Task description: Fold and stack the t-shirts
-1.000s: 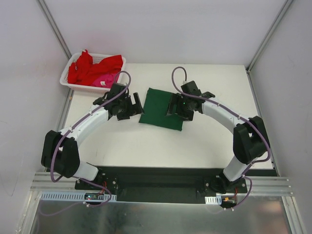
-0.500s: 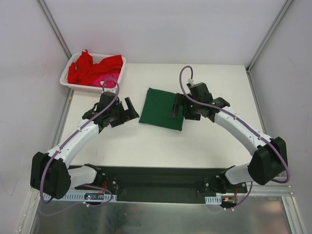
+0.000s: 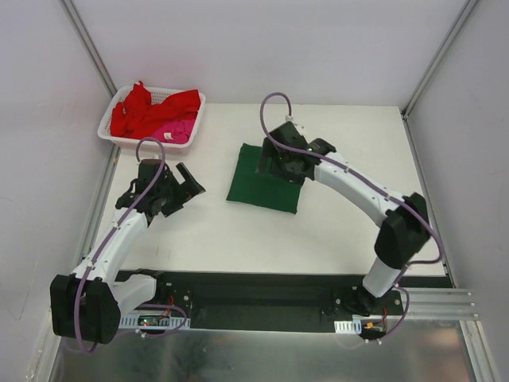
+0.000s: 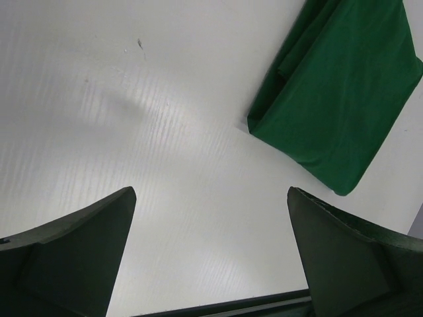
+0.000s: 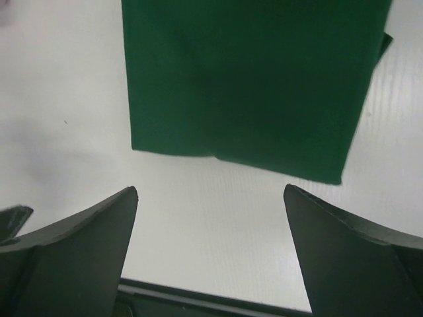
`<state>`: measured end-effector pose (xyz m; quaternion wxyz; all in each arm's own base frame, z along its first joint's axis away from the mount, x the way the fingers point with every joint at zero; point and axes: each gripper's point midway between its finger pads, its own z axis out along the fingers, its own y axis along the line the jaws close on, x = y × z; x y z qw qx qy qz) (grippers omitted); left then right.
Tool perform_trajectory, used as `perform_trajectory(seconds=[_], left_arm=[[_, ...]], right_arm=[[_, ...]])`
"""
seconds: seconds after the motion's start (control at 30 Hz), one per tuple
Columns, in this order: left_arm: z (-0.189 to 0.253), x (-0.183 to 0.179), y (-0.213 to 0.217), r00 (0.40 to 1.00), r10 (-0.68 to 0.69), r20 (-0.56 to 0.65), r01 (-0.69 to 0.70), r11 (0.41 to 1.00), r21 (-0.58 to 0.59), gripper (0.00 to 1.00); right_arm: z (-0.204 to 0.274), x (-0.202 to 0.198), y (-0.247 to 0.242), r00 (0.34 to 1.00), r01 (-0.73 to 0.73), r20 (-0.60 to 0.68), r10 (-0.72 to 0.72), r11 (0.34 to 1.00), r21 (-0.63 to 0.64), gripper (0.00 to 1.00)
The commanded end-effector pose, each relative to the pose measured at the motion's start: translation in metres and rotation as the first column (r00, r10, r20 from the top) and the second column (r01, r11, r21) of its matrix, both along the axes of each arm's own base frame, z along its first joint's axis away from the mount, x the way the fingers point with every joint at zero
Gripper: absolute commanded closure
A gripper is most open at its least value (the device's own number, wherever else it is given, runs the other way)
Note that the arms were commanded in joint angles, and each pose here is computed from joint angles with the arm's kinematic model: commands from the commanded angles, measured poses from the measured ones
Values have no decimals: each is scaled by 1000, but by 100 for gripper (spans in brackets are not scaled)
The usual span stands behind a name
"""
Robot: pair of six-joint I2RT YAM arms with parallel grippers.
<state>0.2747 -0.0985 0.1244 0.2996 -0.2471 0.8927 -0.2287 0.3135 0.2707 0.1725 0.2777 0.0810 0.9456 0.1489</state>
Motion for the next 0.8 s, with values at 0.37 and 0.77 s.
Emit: perform_trajectory(seconds=[0.37,0.77], left_arm=[[18,-6,1,998,-60,35,59,998,11,1],[19,-1,-13,986,-164,20,164,986,-19,1]], right_arm=[[-65,33,47,978,-164,-147,146,980,-117,4],[-31,-25,-60,994,-51,-84,66,985,165,2]])
